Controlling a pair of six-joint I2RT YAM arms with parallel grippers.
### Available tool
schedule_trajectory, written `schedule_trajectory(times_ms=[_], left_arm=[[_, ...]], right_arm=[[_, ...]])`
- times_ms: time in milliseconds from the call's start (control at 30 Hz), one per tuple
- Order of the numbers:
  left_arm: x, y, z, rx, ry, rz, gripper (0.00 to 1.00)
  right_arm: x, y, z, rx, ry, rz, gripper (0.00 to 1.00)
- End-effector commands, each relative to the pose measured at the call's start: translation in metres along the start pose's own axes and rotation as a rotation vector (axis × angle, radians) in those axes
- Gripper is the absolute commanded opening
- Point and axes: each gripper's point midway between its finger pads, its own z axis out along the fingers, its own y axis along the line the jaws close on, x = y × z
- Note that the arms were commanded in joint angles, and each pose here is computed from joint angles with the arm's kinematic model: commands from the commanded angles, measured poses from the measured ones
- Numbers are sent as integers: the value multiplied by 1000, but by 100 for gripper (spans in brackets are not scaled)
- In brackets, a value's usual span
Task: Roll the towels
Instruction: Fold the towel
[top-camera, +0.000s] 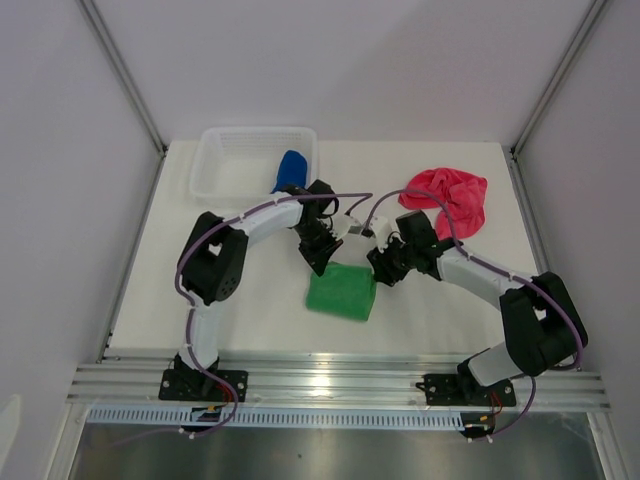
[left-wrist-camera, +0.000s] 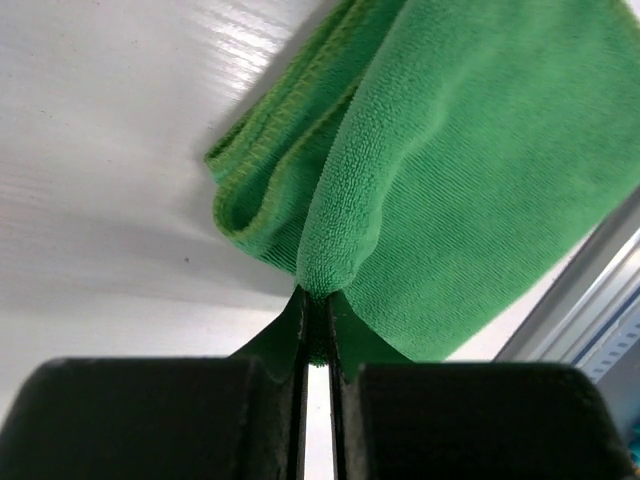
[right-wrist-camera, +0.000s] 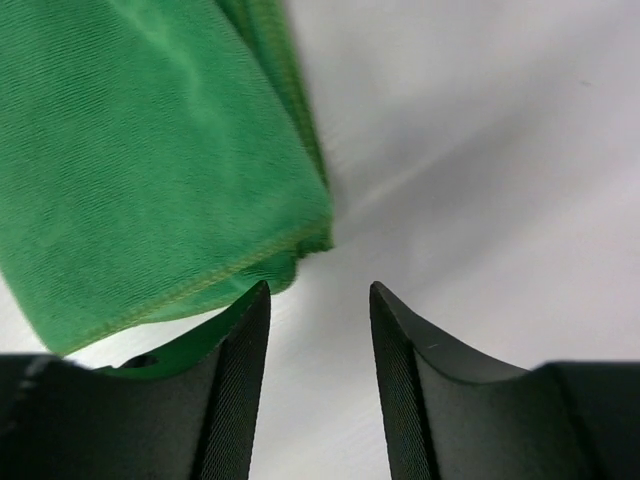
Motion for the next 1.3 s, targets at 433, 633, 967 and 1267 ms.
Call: schedule_trajectory(times_ms=[433,633,967,1267], left_arm=[[-36,0,-11,11,-159,70,16],[-31,-2,-10,22,-142,64,16],[-23,-10,-12,31,-127,-36,12],[0,-23,-10,50,-91,-162,10]], right_arm=[[-53,-11,-13,48,-344,417,53],[-51,-19,-1,3,-354,416,56],[-19,-20,-13,52,-264,707,54],[50,-3,-20,300,83,1006,24]])
